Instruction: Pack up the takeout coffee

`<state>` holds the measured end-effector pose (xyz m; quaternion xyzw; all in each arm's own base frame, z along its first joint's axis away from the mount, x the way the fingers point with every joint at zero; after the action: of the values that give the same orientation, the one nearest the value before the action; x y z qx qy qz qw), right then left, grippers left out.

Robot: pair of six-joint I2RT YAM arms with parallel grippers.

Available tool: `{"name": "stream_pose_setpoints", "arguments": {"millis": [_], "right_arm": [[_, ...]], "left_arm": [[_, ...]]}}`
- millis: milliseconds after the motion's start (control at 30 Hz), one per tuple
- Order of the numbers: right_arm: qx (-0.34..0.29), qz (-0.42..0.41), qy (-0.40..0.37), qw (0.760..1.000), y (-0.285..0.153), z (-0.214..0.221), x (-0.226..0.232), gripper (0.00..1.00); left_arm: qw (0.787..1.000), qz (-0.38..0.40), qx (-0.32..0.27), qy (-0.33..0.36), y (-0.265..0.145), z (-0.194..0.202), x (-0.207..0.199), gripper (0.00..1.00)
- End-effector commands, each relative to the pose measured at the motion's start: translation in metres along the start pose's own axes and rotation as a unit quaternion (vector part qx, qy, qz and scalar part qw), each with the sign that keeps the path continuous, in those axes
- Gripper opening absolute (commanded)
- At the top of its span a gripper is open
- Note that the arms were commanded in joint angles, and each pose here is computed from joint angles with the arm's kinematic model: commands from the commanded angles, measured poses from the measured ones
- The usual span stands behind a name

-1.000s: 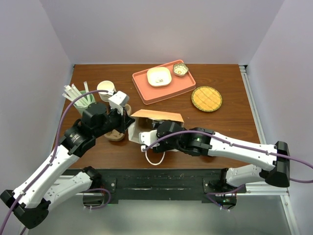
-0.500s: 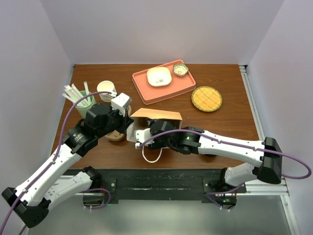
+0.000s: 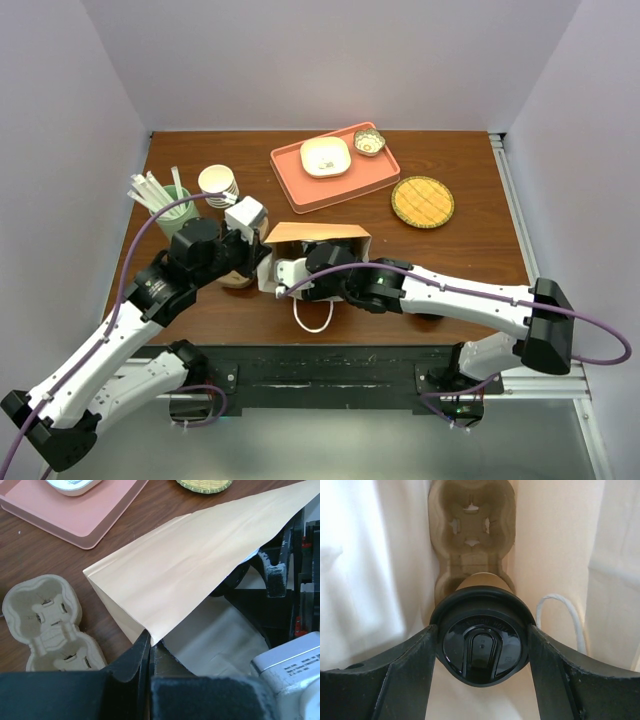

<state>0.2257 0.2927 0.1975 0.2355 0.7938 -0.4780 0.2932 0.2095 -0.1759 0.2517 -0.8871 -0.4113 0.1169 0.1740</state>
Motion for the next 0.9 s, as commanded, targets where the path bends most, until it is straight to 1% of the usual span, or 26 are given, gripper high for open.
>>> {"name": "stream_pose_setpoints", "arguments": {"millis": [0, 100, 167, 367, 700, 867], "right_arm": [[0.003, 0.010, 0.001, 1.000, 0.007, -0.004, -0.007, 0.47], [0.000, -0.009, 0.003, 1.000, 0.006, -0.009, -0.004, 0.47], [0.015, -0.020, 0.005, 1.000, 0.006, -0.006, -0.001, 0.47], [0.013, 0.001, 0.005, 1.000, 0.007, -0.007, -0.008, 0.47], [0.021, 0.013, 0.001, 1.000, 0.025, -0.001, 0.001, 0.46], [0.018, 0.022, 0.007, 1.000, 0.025, -0.002, -0.001, 0.46]], "left_arm": [[0.999, 0.013, -0.031, 0.011, -0.003, -0.014, -0.004, 0.00], [0.999, 0.018, -0.040, 0.013, -0.005, -0.019, -0.006, 0.00], [0.999, 0.023, -0.043, 0.014, -0.006, -0.020, -0.008, 0.00], [0.998, 0.034, -0.050, 0.012, -0.007, -0.023, -0.012, 0.00], [0.997, 0.050, -0.056, 0.010, -0.009, -0.024, -0.018, 0.00], [0.997, 0.051, -0.056, 0.010, -0.010, -0.023, -0.018, 0.00]]}}
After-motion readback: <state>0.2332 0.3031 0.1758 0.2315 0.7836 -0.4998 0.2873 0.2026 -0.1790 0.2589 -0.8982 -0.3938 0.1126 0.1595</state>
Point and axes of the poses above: each gripper's point midway between its finger pads, its own y axis out along the fingers, its own x axis along the line the jaws close on, z = x × y, the point moved 1 cm from there along -y, back along the fingers, and after that the axes turned 3 degrees about y, right-handed, at the moved point
